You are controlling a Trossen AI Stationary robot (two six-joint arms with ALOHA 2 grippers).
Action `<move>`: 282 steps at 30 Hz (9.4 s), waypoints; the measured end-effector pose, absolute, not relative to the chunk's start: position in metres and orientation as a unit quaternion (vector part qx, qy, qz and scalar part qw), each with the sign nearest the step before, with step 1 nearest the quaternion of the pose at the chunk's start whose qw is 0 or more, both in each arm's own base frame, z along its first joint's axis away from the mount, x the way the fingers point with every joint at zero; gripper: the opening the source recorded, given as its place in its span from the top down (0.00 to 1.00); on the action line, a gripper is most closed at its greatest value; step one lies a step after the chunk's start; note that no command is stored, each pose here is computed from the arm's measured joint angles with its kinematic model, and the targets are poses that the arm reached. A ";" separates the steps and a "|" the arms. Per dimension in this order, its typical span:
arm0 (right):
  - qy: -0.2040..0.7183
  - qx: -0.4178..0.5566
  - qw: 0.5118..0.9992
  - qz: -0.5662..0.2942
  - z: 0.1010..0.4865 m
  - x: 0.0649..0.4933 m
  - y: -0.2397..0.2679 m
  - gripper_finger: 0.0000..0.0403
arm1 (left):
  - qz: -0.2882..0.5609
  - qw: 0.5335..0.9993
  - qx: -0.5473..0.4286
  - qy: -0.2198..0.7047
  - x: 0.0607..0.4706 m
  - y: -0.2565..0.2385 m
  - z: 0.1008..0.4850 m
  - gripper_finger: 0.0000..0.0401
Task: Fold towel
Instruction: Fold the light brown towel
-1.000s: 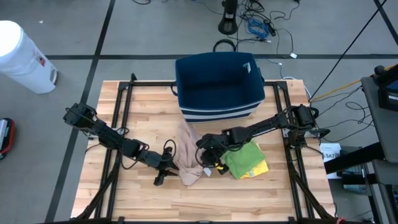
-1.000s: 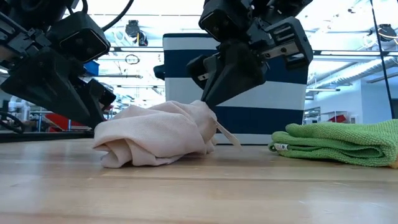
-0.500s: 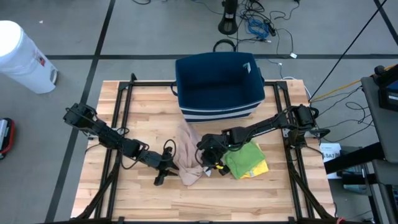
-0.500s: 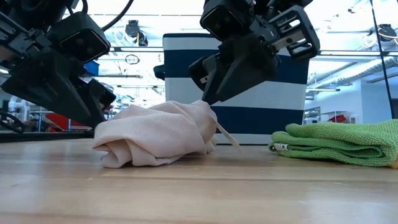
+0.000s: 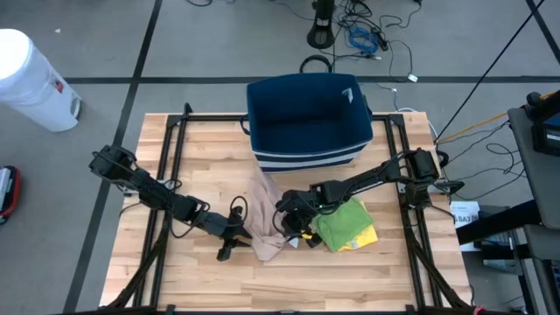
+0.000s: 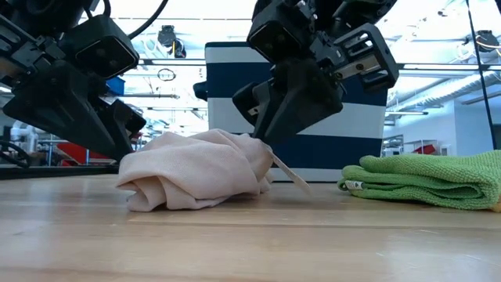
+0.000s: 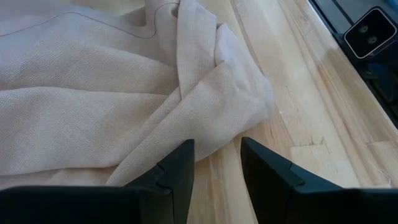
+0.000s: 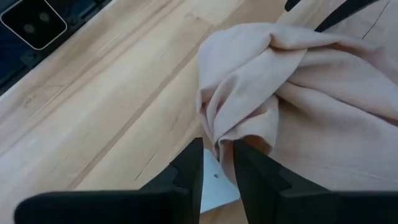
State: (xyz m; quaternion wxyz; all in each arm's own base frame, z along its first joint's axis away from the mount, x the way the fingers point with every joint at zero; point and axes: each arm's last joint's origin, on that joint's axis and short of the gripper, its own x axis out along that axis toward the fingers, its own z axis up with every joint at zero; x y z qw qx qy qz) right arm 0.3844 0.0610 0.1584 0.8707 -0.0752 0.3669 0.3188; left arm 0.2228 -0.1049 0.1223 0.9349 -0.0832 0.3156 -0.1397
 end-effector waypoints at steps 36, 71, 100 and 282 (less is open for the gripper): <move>0.347 -0.076 0.878 0.322 0.162 0.387 0.057 0.86 | -0.131 0.937 -0.080 0.313 0.223 -0.104 0.122 0.66; 0.221 -0.247 0.907 0.260 0.281 0.336 0.051 1.00 | -0.143 0.979 -0.010 0.144 0.242 -0.093 0.150 0.66; 0.217 -0.285 0.916 0.178 0.346 0.262 0.039 1.00 | 0.081 0.990 0.085 0.079 0.250 -0.068 0.162 0.66; 0.085 -0.005 0.972 0.221 0.172 0.407 0.096 0.36 | -0.004 0.948 0.301 0.099 0.198 -0.114 0.378 1.00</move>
